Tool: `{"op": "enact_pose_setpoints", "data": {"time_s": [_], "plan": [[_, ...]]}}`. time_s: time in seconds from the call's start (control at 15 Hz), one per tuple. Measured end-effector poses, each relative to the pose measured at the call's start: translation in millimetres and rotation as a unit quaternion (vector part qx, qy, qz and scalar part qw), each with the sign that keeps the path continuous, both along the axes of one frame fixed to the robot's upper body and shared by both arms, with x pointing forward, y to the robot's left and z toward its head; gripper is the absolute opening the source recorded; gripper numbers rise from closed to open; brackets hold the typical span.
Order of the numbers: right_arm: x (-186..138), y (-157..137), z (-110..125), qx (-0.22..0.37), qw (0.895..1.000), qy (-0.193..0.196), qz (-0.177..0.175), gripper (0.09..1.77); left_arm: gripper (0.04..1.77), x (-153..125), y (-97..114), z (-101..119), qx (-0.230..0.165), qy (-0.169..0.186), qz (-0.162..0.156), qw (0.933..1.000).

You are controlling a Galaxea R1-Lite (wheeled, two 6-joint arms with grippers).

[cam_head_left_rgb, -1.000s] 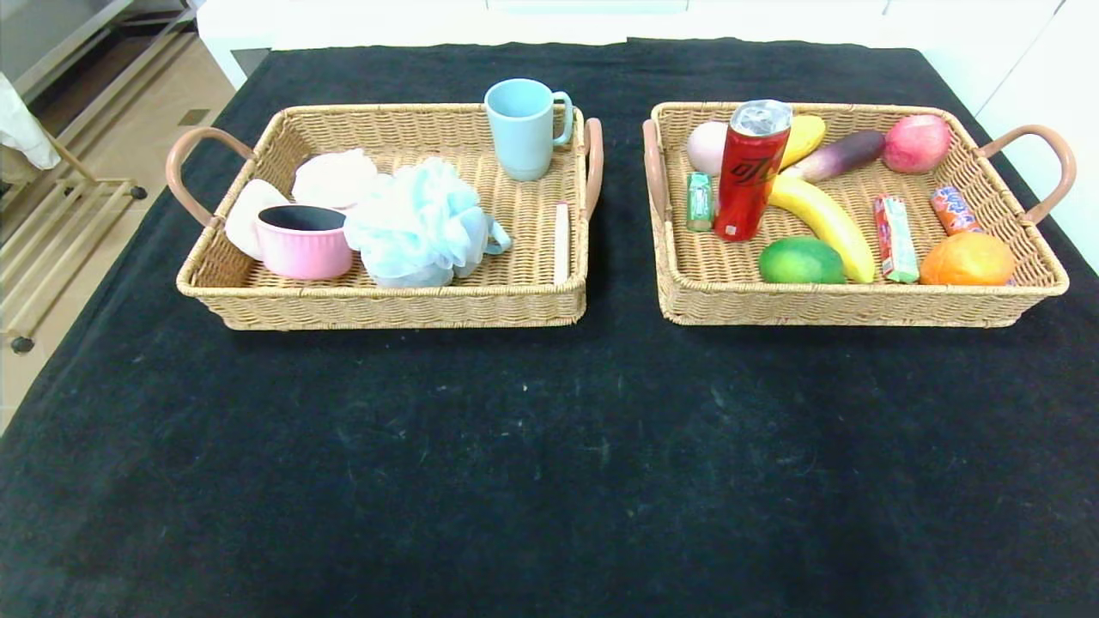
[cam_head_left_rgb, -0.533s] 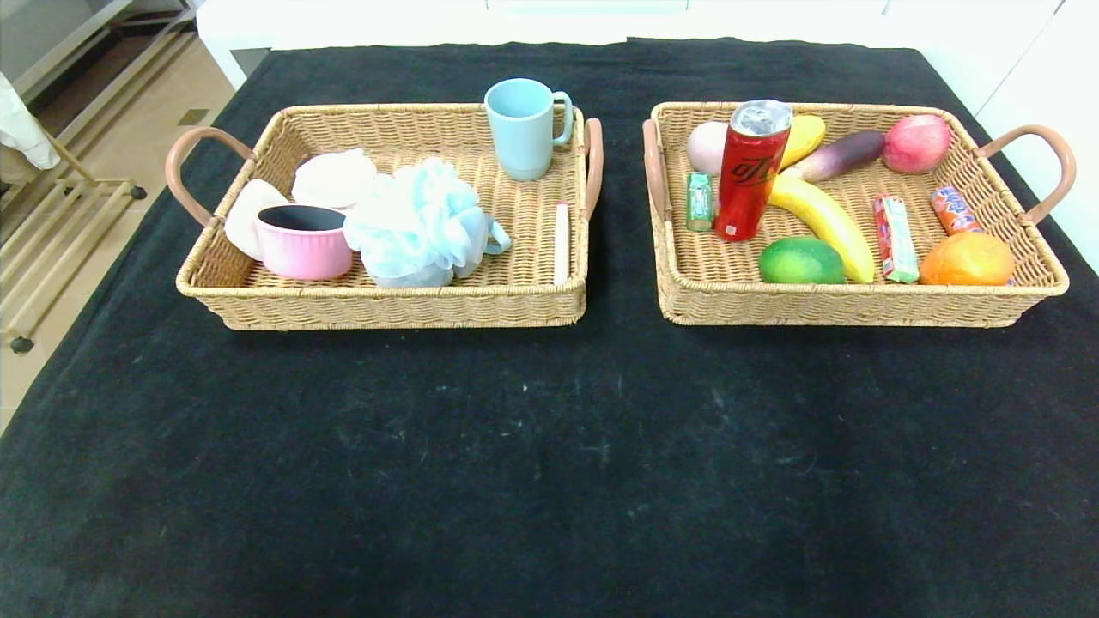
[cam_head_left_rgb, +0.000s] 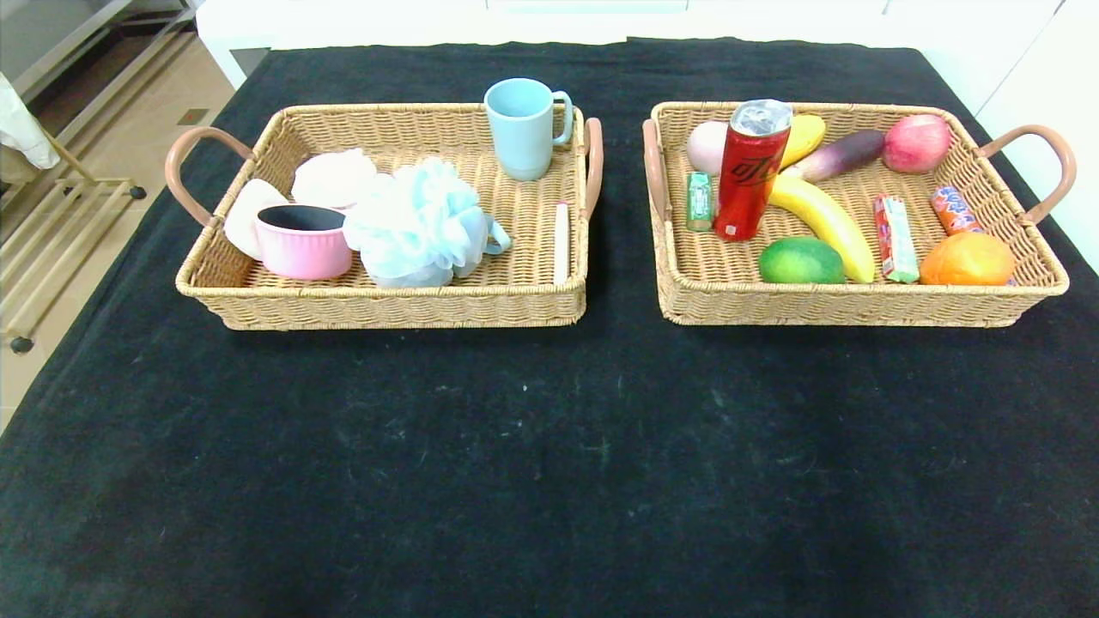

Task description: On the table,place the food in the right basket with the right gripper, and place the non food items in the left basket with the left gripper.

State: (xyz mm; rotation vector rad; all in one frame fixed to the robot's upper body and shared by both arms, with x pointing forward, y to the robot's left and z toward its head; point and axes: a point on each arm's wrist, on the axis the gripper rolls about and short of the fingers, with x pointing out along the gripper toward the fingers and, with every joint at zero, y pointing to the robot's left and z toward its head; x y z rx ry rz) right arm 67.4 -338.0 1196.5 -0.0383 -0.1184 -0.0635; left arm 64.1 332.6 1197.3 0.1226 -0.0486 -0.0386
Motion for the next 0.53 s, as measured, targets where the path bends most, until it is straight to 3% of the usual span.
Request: {"op": "enact_pose_setpoints", "data": {"time_s": [0.27, 0.53], "plan": [[1.6, 1.3, -14.9, 0.003, 0.998, 0.064, 0.03, 1.7, 1.72, 4.6, 0.0, -15.3, -0.006, 0.028, 0.001, 0.9996], [1.6, 1.3, -14.0, 0.014, 0.998, 0.059, 0.031, 1.7, 1.72, 4.9, 0.6, -16.2, -0.037, 0.03, 0.014, 0.9988]]}}
